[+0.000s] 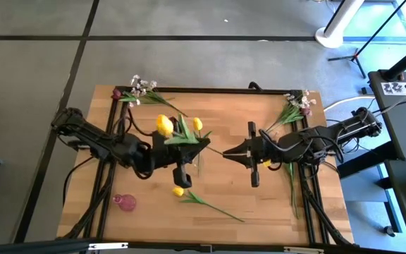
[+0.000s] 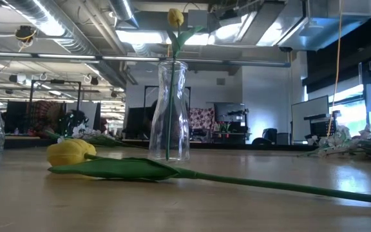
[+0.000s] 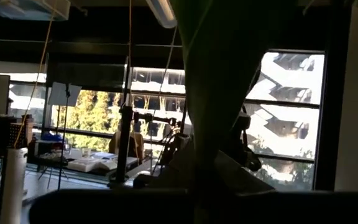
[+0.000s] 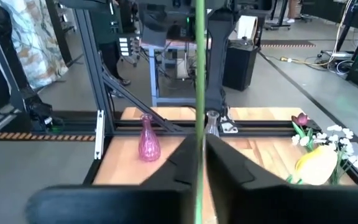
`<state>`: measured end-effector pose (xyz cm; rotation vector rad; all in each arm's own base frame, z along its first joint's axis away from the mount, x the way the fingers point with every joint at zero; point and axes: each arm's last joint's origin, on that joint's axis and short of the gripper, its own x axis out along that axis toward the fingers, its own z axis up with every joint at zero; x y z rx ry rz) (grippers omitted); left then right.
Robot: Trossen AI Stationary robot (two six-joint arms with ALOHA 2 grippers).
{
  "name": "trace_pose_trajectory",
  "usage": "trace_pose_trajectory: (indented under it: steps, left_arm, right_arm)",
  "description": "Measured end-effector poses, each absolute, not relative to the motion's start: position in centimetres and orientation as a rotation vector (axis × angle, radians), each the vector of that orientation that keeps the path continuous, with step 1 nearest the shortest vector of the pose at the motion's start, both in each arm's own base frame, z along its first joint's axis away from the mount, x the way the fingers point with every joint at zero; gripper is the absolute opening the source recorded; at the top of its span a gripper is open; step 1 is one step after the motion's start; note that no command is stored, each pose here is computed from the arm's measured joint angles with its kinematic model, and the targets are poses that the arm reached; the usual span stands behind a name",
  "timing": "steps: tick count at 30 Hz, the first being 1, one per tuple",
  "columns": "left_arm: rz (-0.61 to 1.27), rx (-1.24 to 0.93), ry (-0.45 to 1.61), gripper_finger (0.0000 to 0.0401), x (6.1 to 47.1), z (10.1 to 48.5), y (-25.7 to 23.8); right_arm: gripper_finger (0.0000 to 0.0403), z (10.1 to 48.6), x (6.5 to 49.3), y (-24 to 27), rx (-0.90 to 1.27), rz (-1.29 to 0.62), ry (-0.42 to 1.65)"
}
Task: Sort flowers into vase by color
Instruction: Put the top yellow flower into the right transparent vase
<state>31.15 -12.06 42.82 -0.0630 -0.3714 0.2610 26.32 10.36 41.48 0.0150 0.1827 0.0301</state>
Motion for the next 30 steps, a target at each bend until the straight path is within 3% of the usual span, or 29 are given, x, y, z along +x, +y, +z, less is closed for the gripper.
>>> trace_pose_trajectory:
  steps: [8,13,18,24,30]
  left_arm:
    - [0.311,0.043,-0.142,0.0002,29.4,43.1,-14.7]
    - [0.418,-0.008,-0.066,0.0001,28.4,41.5,-17.3]
    - [0.566,0.04,0.019,0.0001,29.0,37.2,-18.7]
    - [0.663,0.061,0.08,0.0,31.0,32.7,-16.3]
    - [0.657,0.071,0.115,0.0,32.1,31.3,-13.7]
  right_arm:
    - [0.0209,42.2,24.7,10.5,0.031,0.064,0.179]
    - [0.027,42.8,23.1,11.1,0.051,0.077,0.177]
    - [0.0277,42.5,22.1,12.4,0.026,0.091,0.201]
    - [0.0263,42.5,21.7,13.2,0.035,0.105,0.204]
    - [0.0257,42.3,21.1,13.9,0.087,0.038,0.213]
